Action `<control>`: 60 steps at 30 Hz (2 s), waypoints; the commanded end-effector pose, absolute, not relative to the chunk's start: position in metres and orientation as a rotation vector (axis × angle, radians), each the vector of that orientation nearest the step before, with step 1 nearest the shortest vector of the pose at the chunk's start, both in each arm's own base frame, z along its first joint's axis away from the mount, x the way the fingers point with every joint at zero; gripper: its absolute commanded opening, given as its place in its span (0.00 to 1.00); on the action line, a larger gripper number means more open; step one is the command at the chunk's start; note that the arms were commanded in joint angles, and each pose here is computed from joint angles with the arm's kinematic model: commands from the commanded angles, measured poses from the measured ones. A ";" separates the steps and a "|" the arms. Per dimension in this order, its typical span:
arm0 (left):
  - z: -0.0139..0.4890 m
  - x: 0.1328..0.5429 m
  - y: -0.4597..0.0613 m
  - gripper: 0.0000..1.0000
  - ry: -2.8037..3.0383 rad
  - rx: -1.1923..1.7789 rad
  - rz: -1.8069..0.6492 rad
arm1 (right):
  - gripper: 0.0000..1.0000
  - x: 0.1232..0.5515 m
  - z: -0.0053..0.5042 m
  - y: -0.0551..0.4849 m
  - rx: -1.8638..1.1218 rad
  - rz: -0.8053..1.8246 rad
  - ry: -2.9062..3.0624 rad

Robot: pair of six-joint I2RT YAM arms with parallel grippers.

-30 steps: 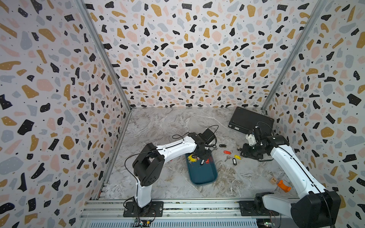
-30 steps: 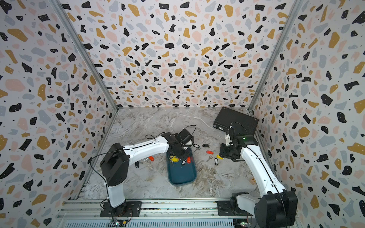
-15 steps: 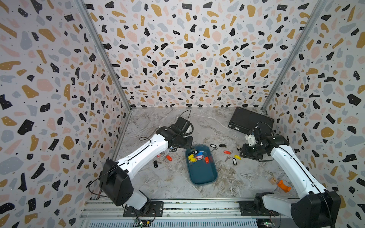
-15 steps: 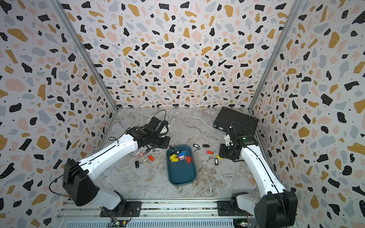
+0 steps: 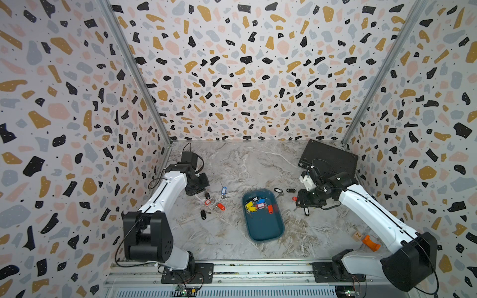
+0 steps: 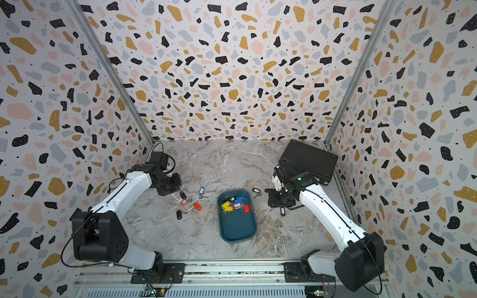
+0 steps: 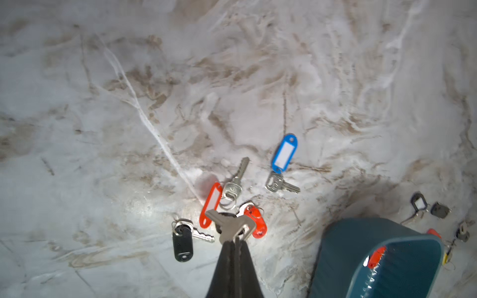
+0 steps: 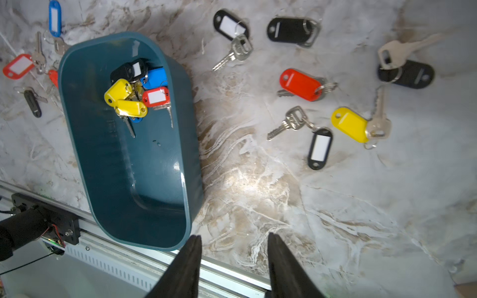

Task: Take the keys out of the storage box
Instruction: Place the key at the center of the board, then pick up the key from the storage box.

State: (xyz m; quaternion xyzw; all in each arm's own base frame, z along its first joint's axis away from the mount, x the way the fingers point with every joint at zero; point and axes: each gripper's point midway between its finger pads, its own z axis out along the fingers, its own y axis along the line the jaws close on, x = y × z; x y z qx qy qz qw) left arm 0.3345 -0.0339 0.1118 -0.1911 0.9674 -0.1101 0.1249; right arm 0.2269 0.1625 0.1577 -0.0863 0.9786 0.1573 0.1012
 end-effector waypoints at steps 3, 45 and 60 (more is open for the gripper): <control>0.089 0.351 -0.020 0.00 2.859 -0.678 -0.336 | 0.48 0.227 0.167 0.201 -0.333 0.477 2.850; 0.153 0.310 -0.034 0.88 2.516 -0.576 -0.625 | 0.48 0.283 0.062 0.272 -0.089 -0.109 2.929; 0.156 0.312 -0.038 0.87 2.505 -0.556 -0.651 | 0.38 0.300 0.051 0.273 0.163 -0.112 2.851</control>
